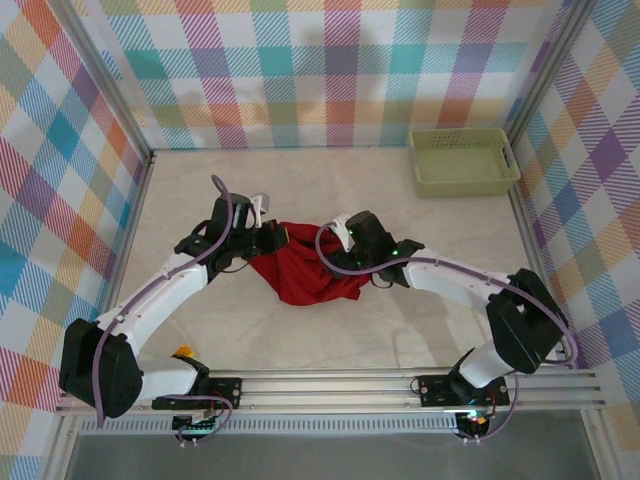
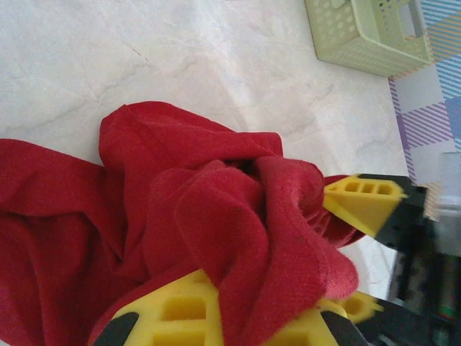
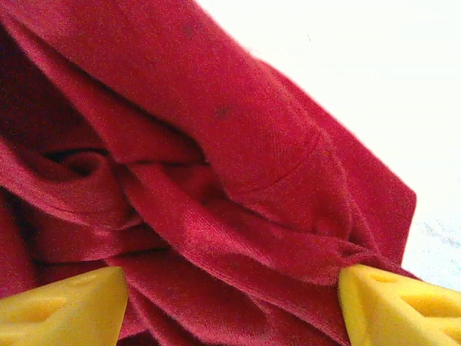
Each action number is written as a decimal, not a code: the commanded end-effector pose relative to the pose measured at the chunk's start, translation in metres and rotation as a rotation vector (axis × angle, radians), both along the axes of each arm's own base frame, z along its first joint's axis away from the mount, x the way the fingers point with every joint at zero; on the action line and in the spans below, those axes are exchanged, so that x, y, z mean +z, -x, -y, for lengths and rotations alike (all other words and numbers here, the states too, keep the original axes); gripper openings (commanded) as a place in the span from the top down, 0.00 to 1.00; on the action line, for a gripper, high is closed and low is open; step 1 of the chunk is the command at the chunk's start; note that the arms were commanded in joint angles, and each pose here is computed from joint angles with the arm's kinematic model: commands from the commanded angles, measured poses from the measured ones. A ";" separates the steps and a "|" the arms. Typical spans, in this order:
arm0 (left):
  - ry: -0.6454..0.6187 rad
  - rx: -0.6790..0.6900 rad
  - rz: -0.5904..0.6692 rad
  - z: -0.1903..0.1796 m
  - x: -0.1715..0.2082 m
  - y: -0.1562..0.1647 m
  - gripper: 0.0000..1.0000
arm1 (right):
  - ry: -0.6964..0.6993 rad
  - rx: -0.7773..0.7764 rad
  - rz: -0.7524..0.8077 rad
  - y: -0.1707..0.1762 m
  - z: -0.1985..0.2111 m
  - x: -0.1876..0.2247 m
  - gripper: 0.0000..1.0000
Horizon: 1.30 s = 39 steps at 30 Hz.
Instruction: Fold the inside-out t-shirt
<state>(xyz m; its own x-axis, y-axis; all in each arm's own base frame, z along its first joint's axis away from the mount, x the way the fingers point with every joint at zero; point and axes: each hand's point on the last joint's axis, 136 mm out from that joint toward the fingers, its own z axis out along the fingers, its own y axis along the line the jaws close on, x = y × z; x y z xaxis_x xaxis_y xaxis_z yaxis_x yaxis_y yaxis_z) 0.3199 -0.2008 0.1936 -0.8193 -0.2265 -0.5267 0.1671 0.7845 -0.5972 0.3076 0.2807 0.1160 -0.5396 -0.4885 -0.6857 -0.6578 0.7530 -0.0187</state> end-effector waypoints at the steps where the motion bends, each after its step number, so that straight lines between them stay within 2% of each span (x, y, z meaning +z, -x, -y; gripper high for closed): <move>1: 0.016 -0.019 0.042 0.001 0.012 0.003 1.00 | 0.014 0.000 0.071 -0.016 -0.008 0.012 0.25; 3: 0.016 -0.015 0.043 0.000 0.012 0.002 1.00 | 0.017 -0.025 0.074 -0.022 -0.008 0.012 0.37; 4: 0.015 -0.013 0.044 0.000 0.013 0.002 1.00 | 0.014 -0.030 0.078 -0.023 -0.008 0.014 0.47; 6: 0.010 0.004 0.050 -0.002 0.014 -0.001 1.00 | -0.011 -0.025 0.081 -0.020 -0.010 0.022 0.76; 8: -0.018 0.023 0.021 -0.008 0.010 0.001 1.00 | -0.060 -0.018 0.088 -0.014 -0.010 0.038 0.94; 9: -0.027 0.037 0.021 -0.011 0.011 -0.001 1.00 | -0.090 -0.008 0.091 -0.008 -0.009 0.047 0.99; 14: -0.003 0.108 0.039 -0.031 0.036 -0.015 1.00 | -0.277 0.037 0.151 0.025 0.004 0.109 1.00; 18: 0.072 0.183 0.121 -0.055 0.071 -0.024 1.00 | -0.467 -0.063 0.130 0.025 0.044 0.146 1.00; 20: 0.084 0.231 0.141 -0.067 0.076 -0.025 1.00 | -0.574 -0.111 0.093 0.022 0.064 0.155 1.00; 24: 0.032 0.234 0.041 -0.070 0.044 -0.028 1.00 | -0.648 -0.158 0.014 0.017 0.074 0.135 1.00; 26: -0.013 0.176 -0.084 -0.062 0.009 -0.026 0.99 | -0.655 -0.186 -0.060 0.012 0.070 0.112 1.00; 29: -0.191 0.132 -0.299 -0.066 -0.054 -0.015 0.83 | -0.665 -0.202 -0.134 0.006 0.063 0.085 1.00; 30: -0.233 0.120 -0.332 -0.066 -0.066 -0.011 0.79 | -0.661 -0.204 -0.146 0.004 0.061 0.080 1.00; 31: -0.275 0.112 -0.340 -0.067 -0.073 -0.007 0.69 | -0.653 -0.207 -0.156 0.002 0.060 0.076 1.00; 35: -0.370 0.089 -0.203 -0.057 -0.050 -0.004 0.36 | -0.639 -0.163 -0.154 0.001 0.054 0.081 1.00; 39: -0.386 0.046 0.026 -0.035 0.000 -0.002 0.21 | -0.643 -0.092 -0.146 0.010 0.049 0.094 1.00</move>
<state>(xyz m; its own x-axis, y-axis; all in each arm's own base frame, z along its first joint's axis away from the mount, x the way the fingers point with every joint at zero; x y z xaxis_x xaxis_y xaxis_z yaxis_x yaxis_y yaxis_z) 0.3186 -0.1615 0.1453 -0.8935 -0.0965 -0.4386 0.0462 0.9517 -0.3036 0.2986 0.2224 0.1731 -0.7315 0.0519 -0.6799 -0.4567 0.7032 0.5450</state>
